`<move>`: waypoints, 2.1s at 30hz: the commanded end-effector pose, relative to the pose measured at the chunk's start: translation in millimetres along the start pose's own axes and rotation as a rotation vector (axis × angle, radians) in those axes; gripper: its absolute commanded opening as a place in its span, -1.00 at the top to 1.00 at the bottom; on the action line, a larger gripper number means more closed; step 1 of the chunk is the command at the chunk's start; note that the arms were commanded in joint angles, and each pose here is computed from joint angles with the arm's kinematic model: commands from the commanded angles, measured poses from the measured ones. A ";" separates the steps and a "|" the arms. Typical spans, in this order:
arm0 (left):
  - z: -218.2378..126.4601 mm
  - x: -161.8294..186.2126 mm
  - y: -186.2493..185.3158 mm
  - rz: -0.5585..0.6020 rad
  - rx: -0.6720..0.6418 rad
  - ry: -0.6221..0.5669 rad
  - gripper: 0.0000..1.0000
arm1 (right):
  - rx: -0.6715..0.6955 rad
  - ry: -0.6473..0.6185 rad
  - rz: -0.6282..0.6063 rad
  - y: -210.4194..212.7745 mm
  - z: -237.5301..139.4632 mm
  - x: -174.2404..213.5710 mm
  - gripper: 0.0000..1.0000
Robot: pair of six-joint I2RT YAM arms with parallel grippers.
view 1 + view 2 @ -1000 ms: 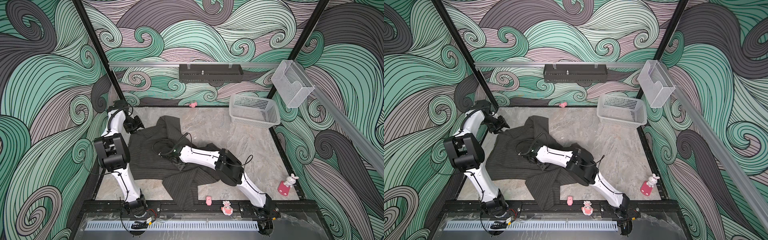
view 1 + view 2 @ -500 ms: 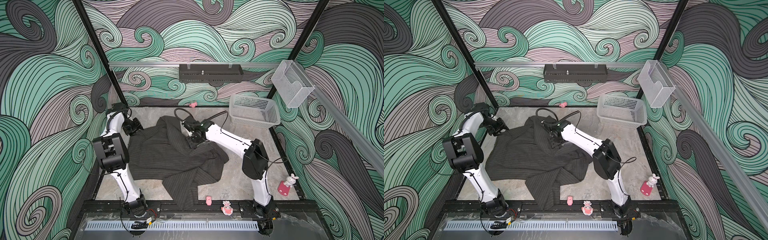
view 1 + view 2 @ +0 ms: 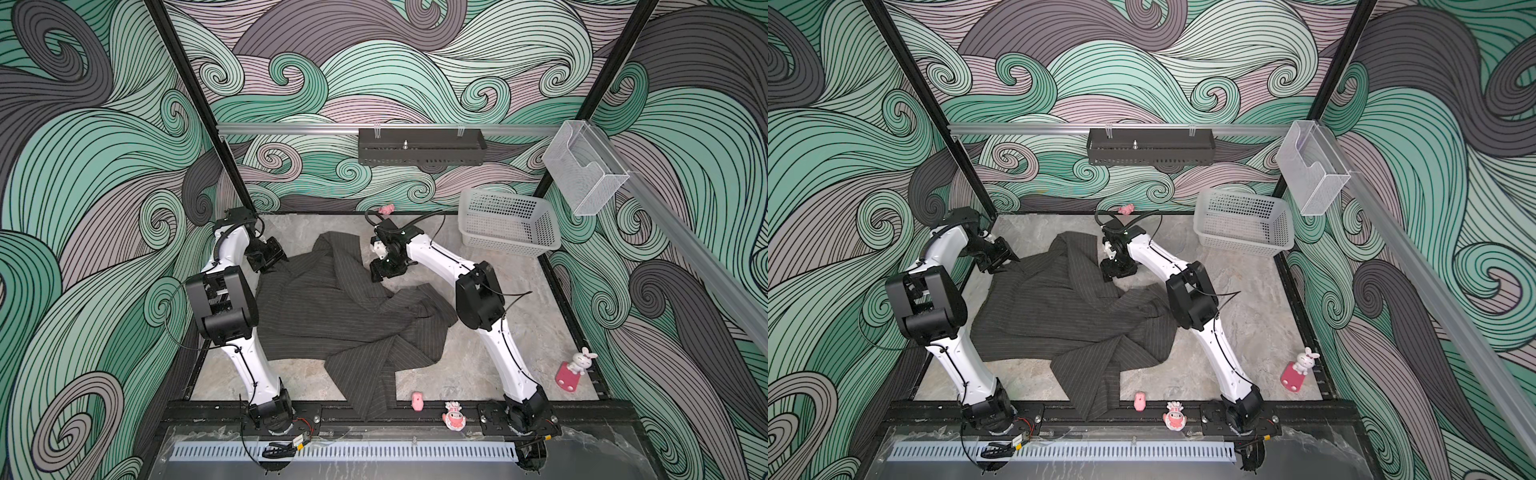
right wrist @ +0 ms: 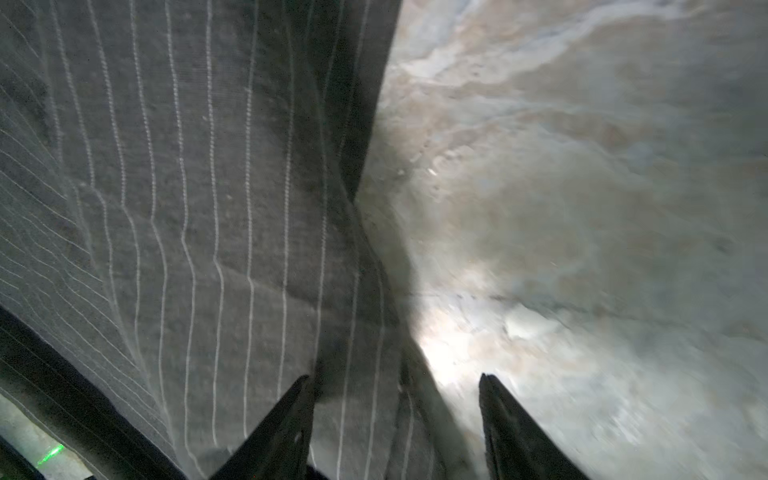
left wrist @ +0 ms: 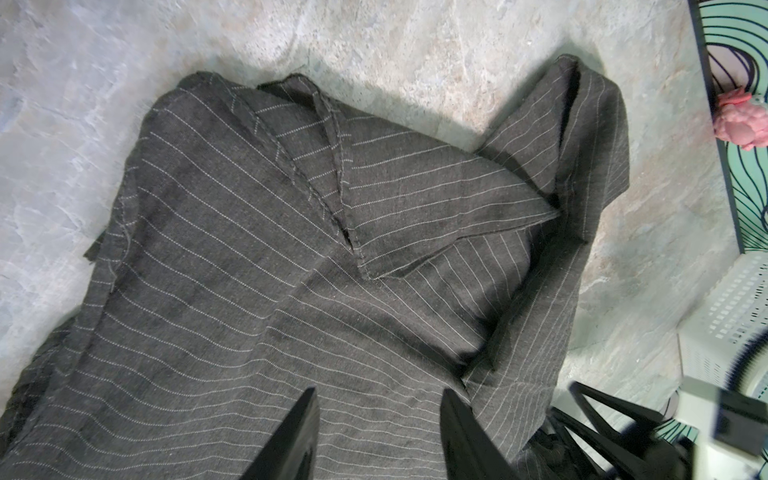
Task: Fold and stack the long sleeve shirts
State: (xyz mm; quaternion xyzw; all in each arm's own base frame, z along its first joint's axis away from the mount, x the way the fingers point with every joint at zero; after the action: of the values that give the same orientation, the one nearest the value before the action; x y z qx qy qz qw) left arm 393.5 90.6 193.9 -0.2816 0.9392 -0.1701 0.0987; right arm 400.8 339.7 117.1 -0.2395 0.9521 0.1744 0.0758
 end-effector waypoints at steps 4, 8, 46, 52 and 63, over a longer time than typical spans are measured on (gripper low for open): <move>-12.9 3.1 -3.4 0.005 0.020 -0.024 0.00 | -0.152 0.043 0.011 14.0 12.2 -7.1 0.09; -13.1 2.4 -3.5 0.006 0.019 -0.025 0.02 | -0.104 0.000 -0.015 15.5 -2.5 -11.8 0.58; 100.6 36.4 -59.4 0.037 0.057 0.209 0.22 | 0.455 -0.254 -0.095 -55.9 -75.4 -46.8 1.00; 126.6 42.9 -39.2 0.025 -0.056 0.260 0.22 | 0.406 -0.224 -0.016 -84.2 -65.6 -45.0 0.93; 136.1 44.3 -26.3 0.060 -0.130 0.304 0.20 | 0.263 -0.192 0.089 -104.9 -45.6 -45.3 0.69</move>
State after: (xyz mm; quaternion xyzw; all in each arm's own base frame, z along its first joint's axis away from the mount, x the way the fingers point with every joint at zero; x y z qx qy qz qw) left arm 416.5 -1.2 94.7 -0.2307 0.9540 -0.1900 -0.0222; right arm 489.6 252.1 142.5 -0.1767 0.9621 0.0476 0.2021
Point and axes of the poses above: each gripper's point midway between its finger pads, its own z axis out along the fingers, its own y axis along the line the jaws close on, x = y × z, the point moved 8 cm from there along -z, back along the fingers, and after that the axes turned 2 degrees about z, right-handed, at the moved point
